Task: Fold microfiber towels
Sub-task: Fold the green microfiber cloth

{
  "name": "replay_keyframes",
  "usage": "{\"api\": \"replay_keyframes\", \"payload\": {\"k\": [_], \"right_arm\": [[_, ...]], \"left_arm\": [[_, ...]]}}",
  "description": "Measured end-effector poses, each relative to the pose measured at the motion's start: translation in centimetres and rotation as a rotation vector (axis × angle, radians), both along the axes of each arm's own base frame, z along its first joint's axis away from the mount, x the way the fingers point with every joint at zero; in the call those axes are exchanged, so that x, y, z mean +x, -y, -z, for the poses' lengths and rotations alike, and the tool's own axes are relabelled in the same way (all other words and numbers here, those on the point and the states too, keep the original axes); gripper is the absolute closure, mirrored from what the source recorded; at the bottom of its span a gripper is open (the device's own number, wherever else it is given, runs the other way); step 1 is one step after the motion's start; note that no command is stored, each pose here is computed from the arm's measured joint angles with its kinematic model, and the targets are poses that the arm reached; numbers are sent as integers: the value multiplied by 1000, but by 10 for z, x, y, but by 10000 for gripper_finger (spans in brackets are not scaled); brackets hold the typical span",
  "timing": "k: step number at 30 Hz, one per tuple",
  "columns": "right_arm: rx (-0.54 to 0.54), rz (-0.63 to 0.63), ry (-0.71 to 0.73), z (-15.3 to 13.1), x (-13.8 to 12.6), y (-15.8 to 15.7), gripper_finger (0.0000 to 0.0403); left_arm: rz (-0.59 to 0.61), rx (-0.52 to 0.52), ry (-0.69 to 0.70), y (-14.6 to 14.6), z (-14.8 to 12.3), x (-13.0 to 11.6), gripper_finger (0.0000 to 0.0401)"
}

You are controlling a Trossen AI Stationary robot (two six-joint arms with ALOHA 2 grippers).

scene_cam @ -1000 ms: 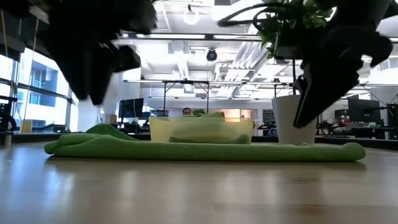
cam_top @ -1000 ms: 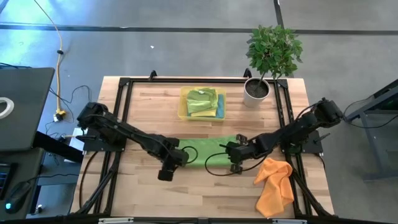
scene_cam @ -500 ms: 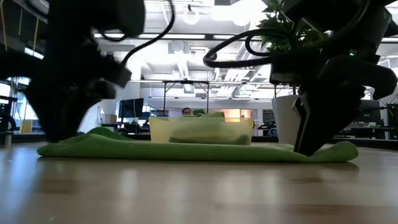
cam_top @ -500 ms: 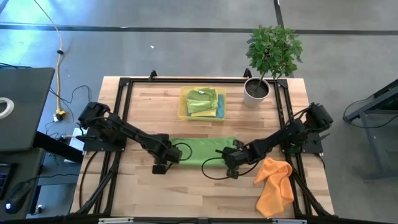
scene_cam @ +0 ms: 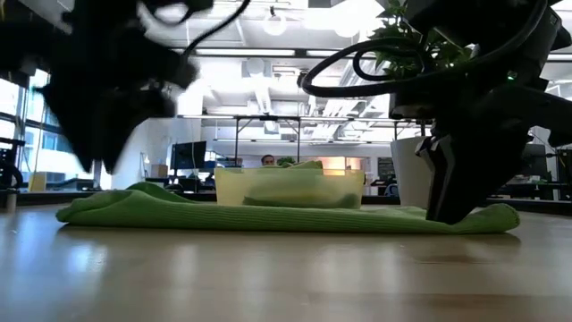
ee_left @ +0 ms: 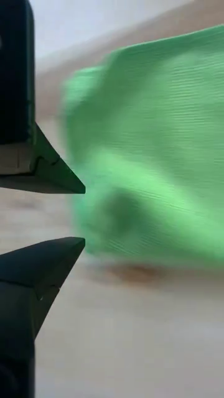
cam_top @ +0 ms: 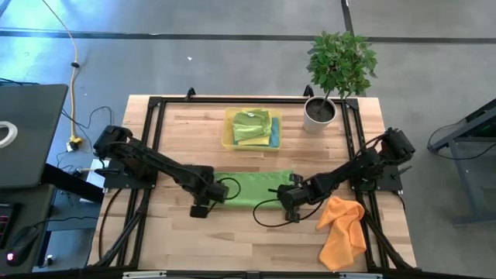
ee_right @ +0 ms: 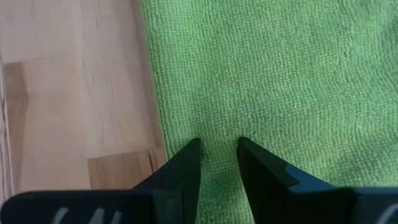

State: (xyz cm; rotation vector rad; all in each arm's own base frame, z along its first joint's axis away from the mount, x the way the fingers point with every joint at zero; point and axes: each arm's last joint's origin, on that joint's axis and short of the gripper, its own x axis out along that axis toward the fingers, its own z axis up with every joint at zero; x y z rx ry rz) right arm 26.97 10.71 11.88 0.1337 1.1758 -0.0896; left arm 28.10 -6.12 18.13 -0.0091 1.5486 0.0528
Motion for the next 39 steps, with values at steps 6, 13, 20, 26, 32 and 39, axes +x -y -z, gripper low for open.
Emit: {"api": "replay_keyframes", "payload": {"k": [6,13,20,26,32,39], "right_arm": [[5,23,-10,0,-1,0,300],[1,28,-8,1,-1,0,300],[0,26,-8,1,-1,1,300],[-15,-11,-12,1,-2,1,300],[-2,-32,-40,-9,-9,3,300],[12,39,-23,-44,-28,11,300]], "left_arm": [[-32,-42,185,4,2,18,288],[-50,-22,88,2,24,1,288],[-74,1,-79,-2,39,-22,288],[-35,3,-103,-2,19,-22,288],[-18,-1,101,1,-1,-3,288],[-74,13,191,-10,18,-1,288]]}}
